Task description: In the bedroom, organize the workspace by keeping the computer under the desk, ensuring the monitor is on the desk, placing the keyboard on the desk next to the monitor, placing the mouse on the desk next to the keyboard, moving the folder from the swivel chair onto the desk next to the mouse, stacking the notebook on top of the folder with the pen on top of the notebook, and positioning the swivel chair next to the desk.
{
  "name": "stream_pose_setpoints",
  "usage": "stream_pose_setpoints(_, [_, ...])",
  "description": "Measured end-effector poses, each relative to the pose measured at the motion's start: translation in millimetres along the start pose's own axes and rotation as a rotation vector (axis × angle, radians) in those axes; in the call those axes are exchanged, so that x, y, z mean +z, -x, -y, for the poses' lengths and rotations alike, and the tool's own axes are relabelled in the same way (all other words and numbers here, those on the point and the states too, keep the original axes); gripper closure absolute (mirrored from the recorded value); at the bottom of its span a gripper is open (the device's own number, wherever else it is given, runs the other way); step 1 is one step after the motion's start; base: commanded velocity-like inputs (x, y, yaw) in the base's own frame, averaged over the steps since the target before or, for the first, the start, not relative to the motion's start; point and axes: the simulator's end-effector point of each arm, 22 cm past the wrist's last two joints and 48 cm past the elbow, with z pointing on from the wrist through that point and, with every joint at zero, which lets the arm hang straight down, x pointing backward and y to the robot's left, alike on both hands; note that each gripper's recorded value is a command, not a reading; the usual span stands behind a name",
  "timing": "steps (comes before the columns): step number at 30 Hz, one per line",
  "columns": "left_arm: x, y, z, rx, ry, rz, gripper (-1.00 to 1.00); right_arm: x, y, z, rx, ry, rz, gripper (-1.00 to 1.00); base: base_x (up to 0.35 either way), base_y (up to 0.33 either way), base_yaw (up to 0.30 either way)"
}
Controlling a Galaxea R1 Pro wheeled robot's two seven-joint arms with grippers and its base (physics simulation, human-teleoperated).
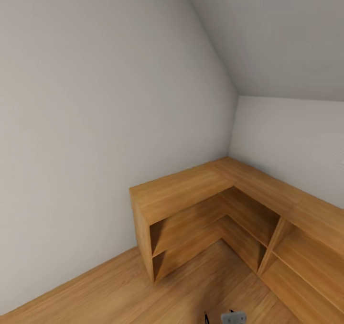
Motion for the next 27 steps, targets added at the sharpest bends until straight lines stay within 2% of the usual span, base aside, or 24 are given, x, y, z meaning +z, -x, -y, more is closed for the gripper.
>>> stream_pose_setpoints(5, [-0.1,0.2,-0.6,-0.002,0.003,0.001,-1.0,0.0,-0.2,0.4,0.002,-0.002,-0.001,-1.0,0.014,0.0,-0.258])
stream_pose_setpoints(15, [-1.9,-2.8,13.2,-0.007,-0.021,-0.007,-1.0,0.1,-0.4,0.5,0.002,-0.002,-0.002,-1.0,0.002,0.0,-0.259])
stream_pose_setpoints(27, [-0.5,-1.4,4.2,-0.001,-0.008,-0.004,-1.0,0.0,-0.9,0.5,0.002,-0.002,-0.004,-1.0,0.0,0.0,-0.26])
